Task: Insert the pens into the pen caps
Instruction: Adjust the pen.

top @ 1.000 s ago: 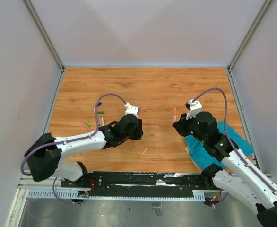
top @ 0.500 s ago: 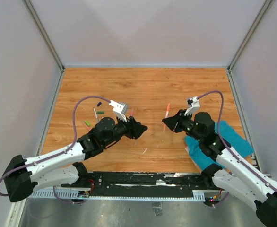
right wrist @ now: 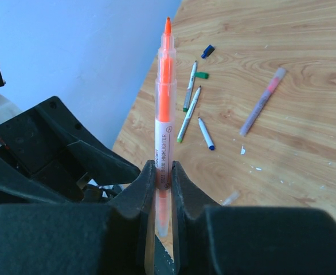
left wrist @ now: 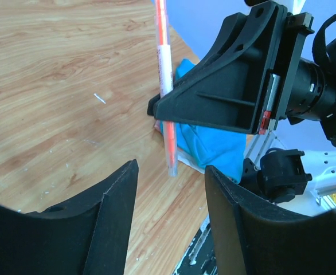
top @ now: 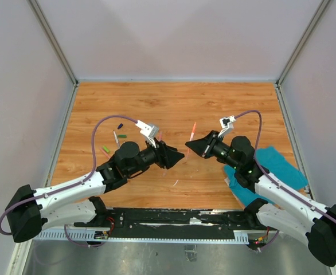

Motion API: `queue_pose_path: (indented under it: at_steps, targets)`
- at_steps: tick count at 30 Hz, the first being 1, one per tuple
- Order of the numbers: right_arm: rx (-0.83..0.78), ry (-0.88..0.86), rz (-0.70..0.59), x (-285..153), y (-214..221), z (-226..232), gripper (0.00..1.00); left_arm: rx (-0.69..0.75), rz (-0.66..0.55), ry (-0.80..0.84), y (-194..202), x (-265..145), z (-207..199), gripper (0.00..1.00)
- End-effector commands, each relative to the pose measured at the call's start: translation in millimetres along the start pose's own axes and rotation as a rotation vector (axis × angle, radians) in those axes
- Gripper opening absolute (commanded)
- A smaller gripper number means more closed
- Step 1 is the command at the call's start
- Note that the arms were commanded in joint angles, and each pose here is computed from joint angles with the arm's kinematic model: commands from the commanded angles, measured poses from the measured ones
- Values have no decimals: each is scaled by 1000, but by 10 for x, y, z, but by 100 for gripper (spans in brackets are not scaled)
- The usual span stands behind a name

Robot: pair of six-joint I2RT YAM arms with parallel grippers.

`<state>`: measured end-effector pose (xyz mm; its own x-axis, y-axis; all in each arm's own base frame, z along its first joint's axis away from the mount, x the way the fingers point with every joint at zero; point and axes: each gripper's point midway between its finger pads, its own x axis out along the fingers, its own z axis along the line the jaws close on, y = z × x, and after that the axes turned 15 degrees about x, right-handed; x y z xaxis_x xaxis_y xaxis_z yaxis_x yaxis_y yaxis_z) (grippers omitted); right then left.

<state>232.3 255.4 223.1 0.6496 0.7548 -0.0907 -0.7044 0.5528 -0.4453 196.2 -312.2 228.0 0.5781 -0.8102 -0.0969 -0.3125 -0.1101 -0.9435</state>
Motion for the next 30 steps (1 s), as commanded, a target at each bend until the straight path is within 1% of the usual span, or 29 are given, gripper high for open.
queue_pose_path:
  at_steps: [1, 5, 8, 13, 18, 20, 23, 28, 29, 30]
  targets:
    - [-23, -119, 39, 34, 75, 312, 1, -1, -56, 51, -130, 55, -117, 55]
    - [-37, -147, 68, 55, 127, 399, 1, 2, -55, 62, -143, 109, -141, 52]
    - [-40, -160, 73, 51, 143, 435, 1, 11, -47, 62, -132, 139, -140, 47]
    - [-43, -177, 84, 43, 165, 484, 1, 21, -45, 43, -142, 147, -106, 44]
    - [-46, -188, 107, 49, 222, 507, 1, 18, -62, 45, -204, 162, -123, 39]
    - [-43, -191, 112, 55, 238, 508, 1, 15, -65, 46, -216, 175, -125, 36]
    - [-43, -199, 117, 60, 255, 531, 1, 9, -63, 50, -209, 196, -134, 27]
    - [-51, -198, 114, 55, 252, 535, 2, 1, -59, 53, -191, 202, -140, 3]
    - [-56, -195, 108, 52, 239, 531, 3, 0, -58, 53, -188, 203, -140, 1]
    - [-64, -192, 102, 45, 226, 534, 5, -1, -58, 53, -184, 200, -138, 1]
